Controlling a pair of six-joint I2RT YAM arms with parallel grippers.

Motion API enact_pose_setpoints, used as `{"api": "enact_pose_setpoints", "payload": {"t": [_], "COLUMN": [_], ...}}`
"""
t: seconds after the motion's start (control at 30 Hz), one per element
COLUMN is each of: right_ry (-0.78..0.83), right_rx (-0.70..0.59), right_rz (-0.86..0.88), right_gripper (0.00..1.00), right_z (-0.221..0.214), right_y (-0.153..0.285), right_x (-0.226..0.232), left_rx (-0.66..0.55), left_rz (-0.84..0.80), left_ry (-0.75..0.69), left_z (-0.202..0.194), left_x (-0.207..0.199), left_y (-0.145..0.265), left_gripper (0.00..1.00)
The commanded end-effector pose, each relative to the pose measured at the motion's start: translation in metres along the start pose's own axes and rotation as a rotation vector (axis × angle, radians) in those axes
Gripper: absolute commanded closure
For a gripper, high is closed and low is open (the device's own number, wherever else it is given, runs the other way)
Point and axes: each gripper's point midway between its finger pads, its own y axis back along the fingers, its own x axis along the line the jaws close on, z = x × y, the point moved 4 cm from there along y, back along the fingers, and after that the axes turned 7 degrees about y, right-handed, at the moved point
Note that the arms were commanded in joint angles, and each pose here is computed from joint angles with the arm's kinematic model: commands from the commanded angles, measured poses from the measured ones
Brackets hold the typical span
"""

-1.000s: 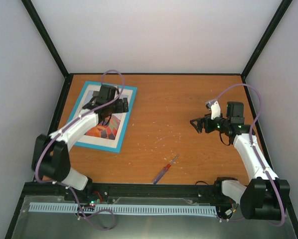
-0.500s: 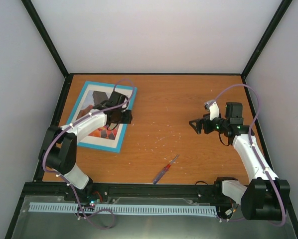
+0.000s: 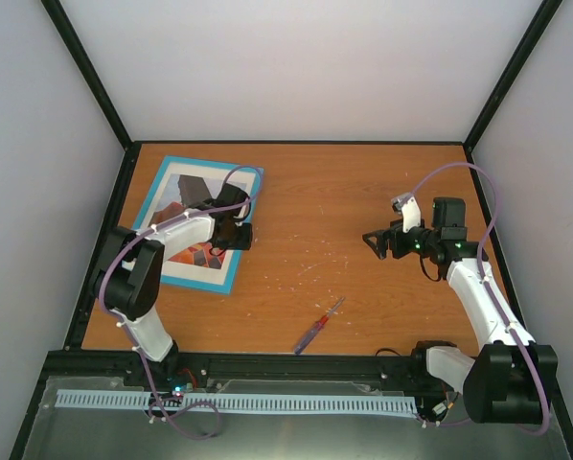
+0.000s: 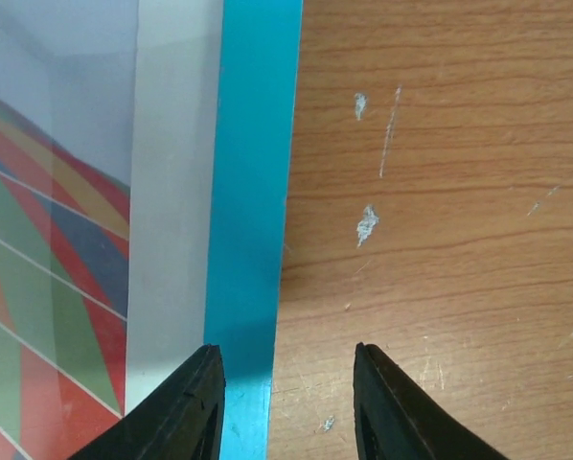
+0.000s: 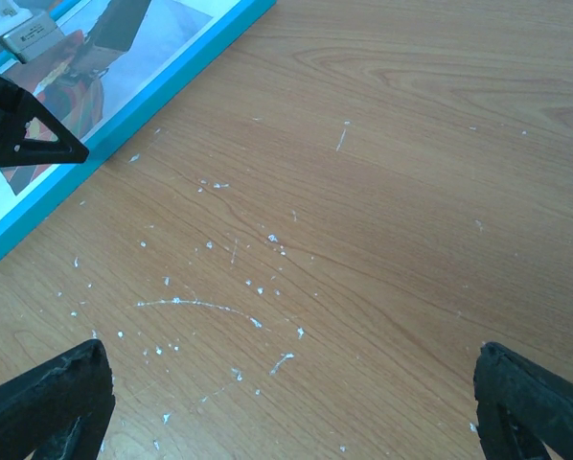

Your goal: Take the photo out of the frame

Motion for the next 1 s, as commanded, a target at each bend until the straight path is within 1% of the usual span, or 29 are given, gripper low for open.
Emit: {"api": "enact_pose_setpoints", "payload": {"t": [0.0,0.07,0.13,0.2,0.37,0.43,0.57,0.73,0.97], "right_ry": [0.03,0.029,0.029,0.031,0.031,0.032,0.031,0.033,0.039], "right_rx": [-0.012,-0.011,-0.012,-0.014,-0.011,-0.011,-0.008,-0.002,-0.003], "right_rz": [0.011,0.013,0.013,0.013,0.013,0.014,0.018,0.023,0.025], "right_gripper": [0.0,0.0,0.0,0.0,0.0,0.0,0.0,0.0,0.0], "right_z": [0.0,-0.001,-0.001,-0.001,-0.001,-0.001,-0.002,-0.003,-0.002], "right_y": [-0.002,-0.002,-0.002,-0.002,-0.002,-0.002,-0.004,-0.006,-0.006], "right_x": [0.003,0.003,0.003,0.004,0.004,0.004,0.004,0.005,0.006], "left_rx": [-0.003,0.002,0.011,0.024,0.049,0.054,0.068,0.109,0.133], "left_rz": [0.054,0.081,0.095,0.095,0.086,0.072,0.035,0.003,-0.084], "left_ry": [0.008,0.01,0.008,0.008,0.0,-0.007,-0.021,-0.089,-0.185], "left_z": [0.002,0.001,-0.002,-0.004,-0.009,-0.01,-0.013,-0.024,-0.037], "left_x": [0.007,0.011,0.013,0.014,0.013,0.011,0.0,-0.03,-0.102], "left_y": [0.0,-0.001,-0.004,-0.007,-0.011,-0.012,-0.016,-0.026,-0.037], "left_gripper": [0.61,0.59,0.53,0.51,0.56,0.61,0.67,0.74,0.76]}}
